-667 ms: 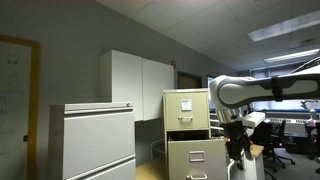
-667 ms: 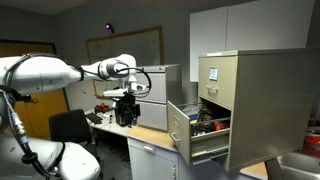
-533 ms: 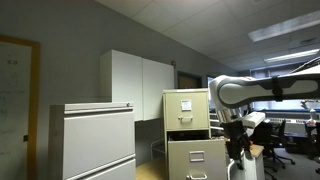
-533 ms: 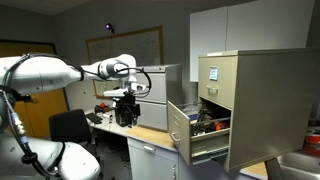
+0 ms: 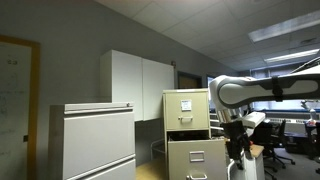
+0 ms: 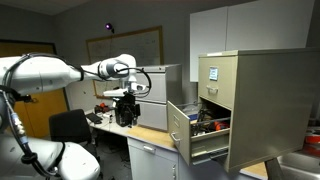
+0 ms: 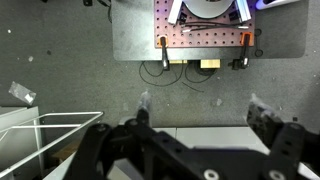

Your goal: Close the bottom drawer of the cabinet to the right.

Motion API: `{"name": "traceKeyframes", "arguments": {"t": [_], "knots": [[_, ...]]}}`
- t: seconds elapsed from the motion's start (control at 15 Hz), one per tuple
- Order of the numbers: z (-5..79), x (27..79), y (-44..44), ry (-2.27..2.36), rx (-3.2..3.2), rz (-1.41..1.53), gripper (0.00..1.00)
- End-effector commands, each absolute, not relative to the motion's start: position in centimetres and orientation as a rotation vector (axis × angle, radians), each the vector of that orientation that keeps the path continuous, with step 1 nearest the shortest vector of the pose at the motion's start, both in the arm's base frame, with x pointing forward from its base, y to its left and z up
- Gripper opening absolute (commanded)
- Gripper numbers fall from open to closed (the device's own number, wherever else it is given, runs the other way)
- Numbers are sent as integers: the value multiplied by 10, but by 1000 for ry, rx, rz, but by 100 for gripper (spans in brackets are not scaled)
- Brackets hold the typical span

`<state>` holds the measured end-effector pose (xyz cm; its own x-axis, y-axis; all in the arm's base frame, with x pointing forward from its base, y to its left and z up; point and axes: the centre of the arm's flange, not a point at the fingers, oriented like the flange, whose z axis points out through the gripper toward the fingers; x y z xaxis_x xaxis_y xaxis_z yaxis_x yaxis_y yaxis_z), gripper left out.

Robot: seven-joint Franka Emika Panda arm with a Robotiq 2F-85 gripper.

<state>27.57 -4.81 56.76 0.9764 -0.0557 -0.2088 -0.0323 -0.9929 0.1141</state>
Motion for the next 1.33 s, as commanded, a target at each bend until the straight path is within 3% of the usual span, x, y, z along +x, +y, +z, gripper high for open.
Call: {"name": "traceKeyframes", "arguments": {"t": [0.0,0.53,0.6,0.73,1.27], "knots": [[566,279,-49,-84,3000,-330,100],[544,350,-44,-84,2893,-200,100],[541,363,-40,-69,2862,-161,75],[534,388,-32,-63,2799,-83,67],[504,463,4,-325,2469,180,4]]}}
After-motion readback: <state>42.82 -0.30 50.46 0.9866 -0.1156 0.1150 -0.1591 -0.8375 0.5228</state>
